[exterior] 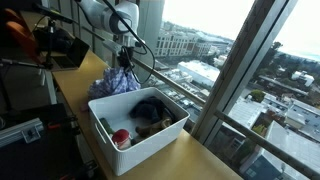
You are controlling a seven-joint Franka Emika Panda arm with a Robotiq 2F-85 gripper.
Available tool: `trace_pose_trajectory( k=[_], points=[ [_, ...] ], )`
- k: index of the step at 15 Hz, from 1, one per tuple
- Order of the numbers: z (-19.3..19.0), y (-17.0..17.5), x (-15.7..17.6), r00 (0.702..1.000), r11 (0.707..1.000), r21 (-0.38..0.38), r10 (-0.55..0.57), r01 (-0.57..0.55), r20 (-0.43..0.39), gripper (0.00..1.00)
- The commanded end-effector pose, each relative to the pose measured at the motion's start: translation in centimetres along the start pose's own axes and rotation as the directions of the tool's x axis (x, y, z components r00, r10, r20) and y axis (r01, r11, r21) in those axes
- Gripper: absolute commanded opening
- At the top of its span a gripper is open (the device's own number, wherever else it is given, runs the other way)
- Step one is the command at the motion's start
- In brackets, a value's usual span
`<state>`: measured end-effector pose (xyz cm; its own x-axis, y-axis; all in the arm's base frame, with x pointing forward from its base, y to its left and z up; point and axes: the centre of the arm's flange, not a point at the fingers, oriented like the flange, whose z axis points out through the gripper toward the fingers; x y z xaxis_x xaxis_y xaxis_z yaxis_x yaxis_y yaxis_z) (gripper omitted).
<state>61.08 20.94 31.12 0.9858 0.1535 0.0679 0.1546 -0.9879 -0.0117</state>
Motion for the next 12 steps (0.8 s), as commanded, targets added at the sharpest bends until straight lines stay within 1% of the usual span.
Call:
trace_pose_trajectory(
  k=[1,2,4,5,8,9,12],
  points=[
    [-1.5,0.2,-1.1,0.999,1.0,0.026,-0.009,0.009,0.032,0.45],
    [-1.9,0.2,-1.1,0.999,1.0,0.029,-0.012,0.011,0.035,0.53],
    [-2.8,0.4,-1.1,0.999,0.999,0.031,-0.011,0.01,0.036,0.66],
    [-3.2,0.6,-1.0,0.999,1.0,0.029,-0.008,0.007,0.032,0.74],
    [-4.3,2.5,-0.3,1.0,1.0,0.01,0.017,-0.017,0.016,0.95],
    [-4.6,3.9,-0.2,0.999,0.999,0.015,0.029,-0.03,0.025,0.99],
    [-4.5,8.7,0.2,0.996,0.997,0.001,0.074,-0.074,0.043,1.0]
  ],
)
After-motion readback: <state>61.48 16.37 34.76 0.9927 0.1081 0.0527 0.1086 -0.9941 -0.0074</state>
